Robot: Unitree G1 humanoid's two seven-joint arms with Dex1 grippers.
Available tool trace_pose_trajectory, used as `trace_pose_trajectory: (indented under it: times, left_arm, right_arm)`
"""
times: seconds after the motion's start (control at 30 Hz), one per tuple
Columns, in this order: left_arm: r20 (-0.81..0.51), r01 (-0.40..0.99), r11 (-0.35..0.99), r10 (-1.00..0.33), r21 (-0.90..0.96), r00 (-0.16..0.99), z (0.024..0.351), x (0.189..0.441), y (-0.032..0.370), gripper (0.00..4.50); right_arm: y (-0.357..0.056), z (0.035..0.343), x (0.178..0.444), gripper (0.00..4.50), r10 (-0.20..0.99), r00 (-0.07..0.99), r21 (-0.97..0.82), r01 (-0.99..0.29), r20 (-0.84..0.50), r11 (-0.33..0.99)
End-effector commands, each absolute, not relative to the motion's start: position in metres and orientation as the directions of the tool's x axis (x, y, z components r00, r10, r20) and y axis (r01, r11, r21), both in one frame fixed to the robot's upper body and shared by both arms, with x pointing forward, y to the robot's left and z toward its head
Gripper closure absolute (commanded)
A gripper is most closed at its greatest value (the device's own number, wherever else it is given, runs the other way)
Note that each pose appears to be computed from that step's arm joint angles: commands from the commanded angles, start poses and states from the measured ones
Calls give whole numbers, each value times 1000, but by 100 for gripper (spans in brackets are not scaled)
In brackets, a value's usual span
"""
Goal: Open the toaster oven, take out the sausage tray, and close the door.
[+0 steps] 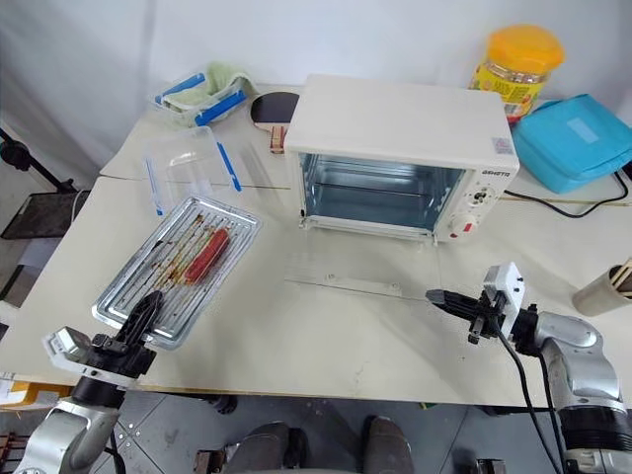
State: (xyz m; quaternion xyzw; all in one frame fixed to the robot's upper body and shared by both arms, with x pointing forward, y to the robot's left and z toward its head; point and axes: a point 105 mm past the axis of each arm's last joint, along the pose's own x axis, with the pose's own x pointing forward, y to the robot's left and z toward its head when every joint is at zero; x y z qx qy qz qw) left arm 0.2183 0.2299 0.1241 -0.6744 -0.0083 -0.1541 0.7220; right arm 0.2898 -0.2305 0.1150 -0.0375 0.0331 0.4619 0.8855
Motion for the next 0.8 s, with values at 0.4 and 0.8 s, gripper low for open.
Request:
trace_pose_trajectory:
  times: [0.4, 0.8]
  left_arm:
    - [257, 289, 38, -356, -957, 898, 136, 224, 212, 450]
    - [103, 213, 47, -762, -976, 639, 119, 246, 170, 450]
  right_arm:
    - [-215, 247, 285, 449, 746, 582, -64, -773, 325, 631]
    - [-208, 188, 221, 189, 871, 490, -122, -866, -11, 486]
